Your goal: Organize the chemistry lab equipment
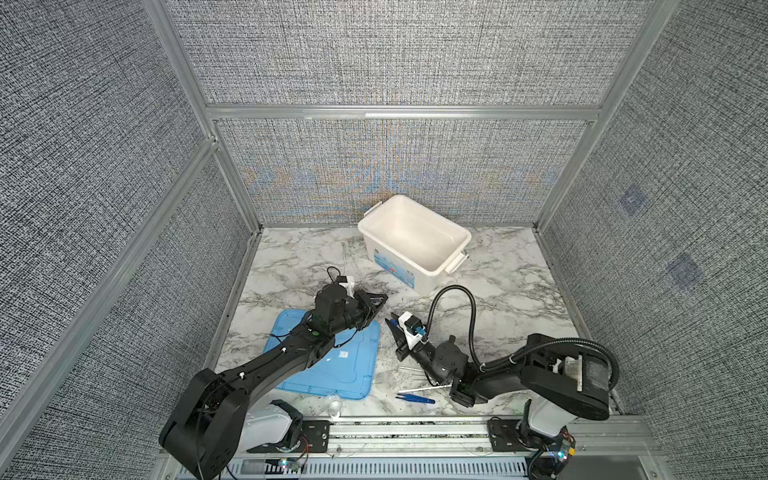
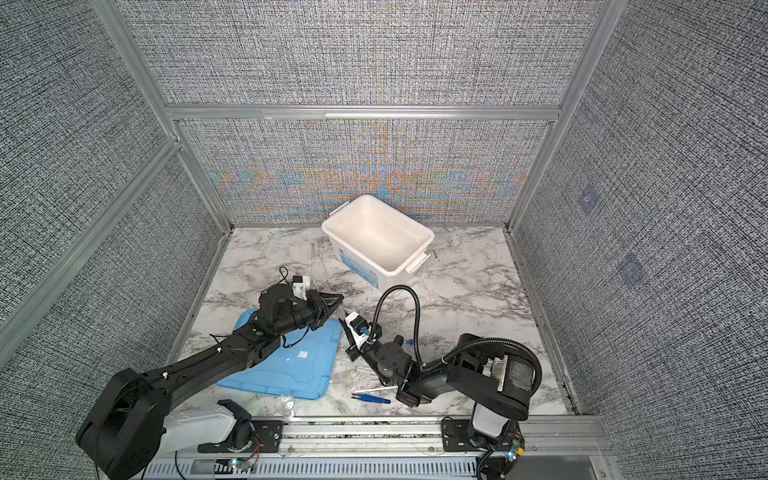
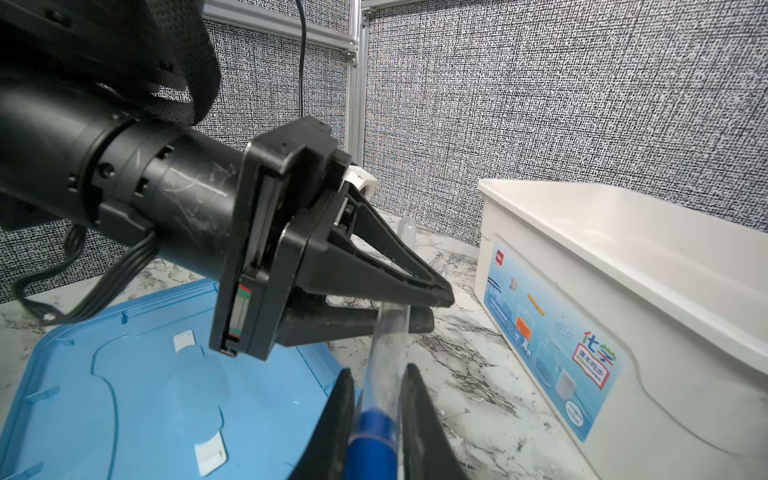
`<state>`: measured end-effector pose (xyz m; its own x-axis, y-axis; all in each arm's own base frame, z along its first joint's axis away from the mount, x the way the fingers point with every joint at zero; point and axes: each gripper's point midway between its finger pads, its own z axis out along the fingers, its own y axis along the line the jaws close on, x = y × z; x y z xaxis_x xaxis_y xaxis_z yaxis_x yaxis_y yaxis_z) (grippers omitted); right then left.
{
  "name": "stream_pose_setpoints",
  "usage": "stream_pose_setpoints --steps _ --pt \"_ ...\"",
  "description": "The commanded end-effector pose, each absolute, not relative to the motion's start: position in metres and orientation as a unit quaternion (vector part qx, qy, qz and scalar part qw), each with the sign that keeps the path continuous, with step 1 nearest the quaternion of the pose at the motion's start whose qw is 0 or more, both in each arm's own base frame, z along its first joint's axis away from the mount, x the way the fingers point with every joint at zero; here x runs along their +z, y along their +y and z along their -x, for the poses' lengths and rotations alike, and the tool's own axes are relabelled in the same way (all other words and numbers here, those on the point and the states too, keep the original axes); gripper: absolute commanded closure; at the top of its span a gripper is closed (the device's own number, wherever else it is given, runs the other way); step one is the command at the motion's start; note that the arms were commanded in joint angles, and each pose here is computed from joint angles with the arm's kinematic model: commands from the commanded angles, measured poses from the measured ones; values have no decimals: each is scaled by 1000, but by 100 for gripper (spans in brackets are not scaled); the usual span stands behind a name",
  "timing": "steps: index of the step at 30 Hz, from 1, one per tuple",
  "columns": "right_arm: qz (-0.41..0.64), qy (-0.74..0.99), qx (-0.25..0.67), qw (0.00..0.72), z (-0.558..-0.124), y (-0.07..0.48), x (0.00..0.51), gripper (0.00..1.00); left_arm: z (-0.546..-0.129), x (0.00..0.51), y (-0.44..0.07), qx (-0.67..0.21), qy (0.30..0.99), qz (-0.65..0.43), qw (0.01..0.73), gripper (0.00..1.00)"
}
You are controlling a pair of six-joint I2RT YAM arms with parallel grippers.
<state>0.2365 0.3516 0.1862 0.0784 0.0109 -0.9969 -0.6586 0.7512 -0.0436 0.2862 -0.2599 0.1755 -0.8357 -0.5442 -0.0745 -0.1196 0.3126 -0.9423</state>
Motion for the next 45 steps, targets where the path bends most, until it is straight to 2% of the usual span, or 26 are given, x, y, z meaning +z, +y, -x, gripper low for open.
stream_pose_setpoints --steps 1,7,11,14,19,24,34,39,45 --pt "237 626 254 698 -237 349 197 82 -285 179 -261 -553 783 205 198 76" --pt "255 630 248 690 -235 350 195 84 -284 183 -260 -556 780 201 204 65" --pt "272 646 231 675 -237 348 194 84 -287 189 -247 -528 792 201 231 35" --pt "283 667 229 650 -237 341 190 85 -288 200 -237 -510 796 193 264 26" --pt "300 696 235 608 -236 328 194 86 -292 209 -222 -483 800 189 301 23" --pt "306 756 229 531 -239 310 204 86 -295 207 -213 -464 807 186 314 23" --pt "334 840 162 396 -239 275 223 86 -306 209 -196 -434 815 170 343 23" --pt "343 875 126 318 -248 265 226 87 -314 200 -170 -369 836 155 376 23" --pt "368 886 116 256 -249 267 226 90 -321 192 -142 -275 849 129 431 21"
